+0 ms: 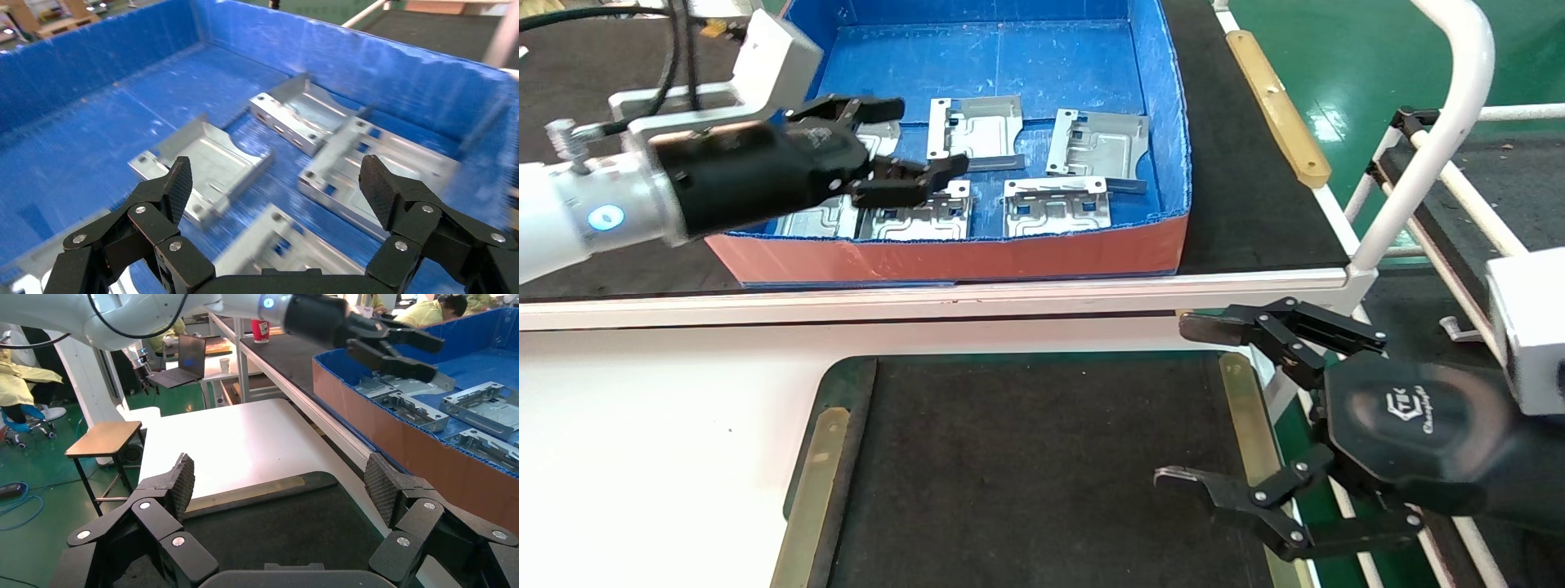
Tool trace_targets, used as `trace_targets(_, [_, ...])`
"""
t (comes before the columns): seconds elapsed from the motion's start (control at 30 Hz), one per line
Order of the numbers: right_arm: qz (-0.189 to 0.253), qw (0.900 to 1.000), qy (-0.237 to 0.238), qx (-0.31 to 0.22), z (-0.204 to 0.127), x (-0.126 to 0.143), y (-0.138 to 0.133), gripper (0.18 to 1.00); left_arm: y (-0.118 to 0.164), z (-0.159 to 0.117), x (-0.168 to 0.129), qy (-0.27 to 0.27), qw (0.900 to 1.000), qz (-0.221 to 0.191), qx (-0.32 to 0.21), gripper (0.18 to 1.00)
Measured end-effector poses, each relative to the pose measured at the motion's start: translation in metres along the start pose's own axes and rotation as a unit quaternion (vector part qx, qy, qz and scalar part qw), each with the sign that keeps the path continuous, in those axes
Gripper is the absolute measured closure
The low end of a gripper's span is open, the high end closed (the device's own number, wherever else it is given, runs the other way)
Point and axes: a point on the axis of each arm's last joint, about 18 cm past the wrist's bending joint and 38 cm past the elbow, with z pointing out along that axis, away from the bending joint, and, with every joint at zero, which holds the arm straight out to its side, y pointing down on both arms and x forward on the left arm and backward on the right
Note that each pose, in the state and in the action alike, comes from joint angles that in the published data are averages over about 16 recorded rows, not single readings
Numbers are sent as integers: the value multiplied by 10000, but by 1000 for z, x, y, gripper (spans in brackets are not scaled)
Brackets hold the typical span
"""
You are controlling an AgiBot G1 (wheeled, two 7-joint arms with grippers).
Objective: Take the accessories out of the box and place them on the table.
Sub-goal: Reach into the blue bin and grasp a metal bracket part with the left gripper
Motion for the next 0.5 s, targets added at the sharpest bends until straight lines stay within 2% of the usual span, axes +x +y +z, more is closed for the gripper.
trace_targets(0.5, [0, 10000, 0, 0, 0, 0, 0, 178, -2, 65, -34, -922, 9956, -20, -175, 184])
